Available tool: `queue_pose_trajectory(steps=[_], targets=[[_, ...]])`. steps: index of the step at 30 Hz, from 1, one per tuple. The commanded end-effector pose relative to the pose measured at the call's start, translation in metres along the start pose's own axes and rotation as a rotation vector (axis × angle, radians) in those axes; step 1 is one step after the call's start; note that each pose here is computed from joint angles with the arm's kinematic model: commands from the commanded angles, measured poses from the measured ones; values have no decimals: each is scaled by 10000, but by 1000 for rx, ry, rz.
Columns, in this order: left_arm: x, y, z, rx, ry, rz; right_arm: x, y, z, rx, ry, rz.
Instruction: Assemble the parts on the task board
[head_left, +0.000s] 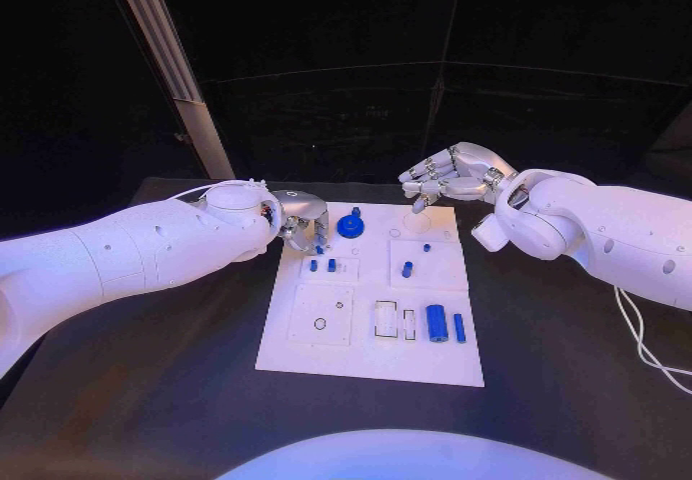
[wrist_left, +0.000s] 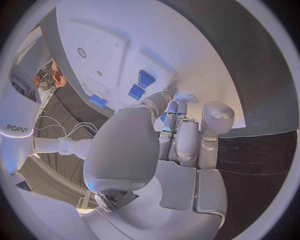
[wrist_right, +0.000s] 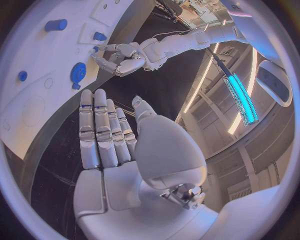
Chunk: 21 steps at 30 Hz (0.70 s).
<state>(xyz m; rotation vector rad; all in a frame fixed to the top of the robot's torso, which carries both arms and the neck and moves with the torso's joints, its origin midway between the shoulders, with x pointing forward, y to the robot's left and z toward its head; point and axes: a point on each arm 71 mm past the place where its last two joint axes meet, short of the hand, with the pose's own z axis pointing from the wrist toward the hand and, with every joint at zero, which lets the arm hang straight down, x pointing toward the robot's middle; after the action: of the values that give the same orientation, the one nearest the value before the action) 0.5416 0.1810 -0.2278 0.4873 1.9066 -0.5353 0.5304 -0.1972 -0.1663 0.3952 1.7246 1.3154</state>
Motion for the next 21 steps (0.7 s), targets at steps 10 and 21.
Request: queue_pose_trajectory(steps=[10,21], targets=[[160,-26,16,-9,92,53,3,19,3,-10,7,2],[214,-62,28,-7,101,96,4,19,2,-10,7,2]])
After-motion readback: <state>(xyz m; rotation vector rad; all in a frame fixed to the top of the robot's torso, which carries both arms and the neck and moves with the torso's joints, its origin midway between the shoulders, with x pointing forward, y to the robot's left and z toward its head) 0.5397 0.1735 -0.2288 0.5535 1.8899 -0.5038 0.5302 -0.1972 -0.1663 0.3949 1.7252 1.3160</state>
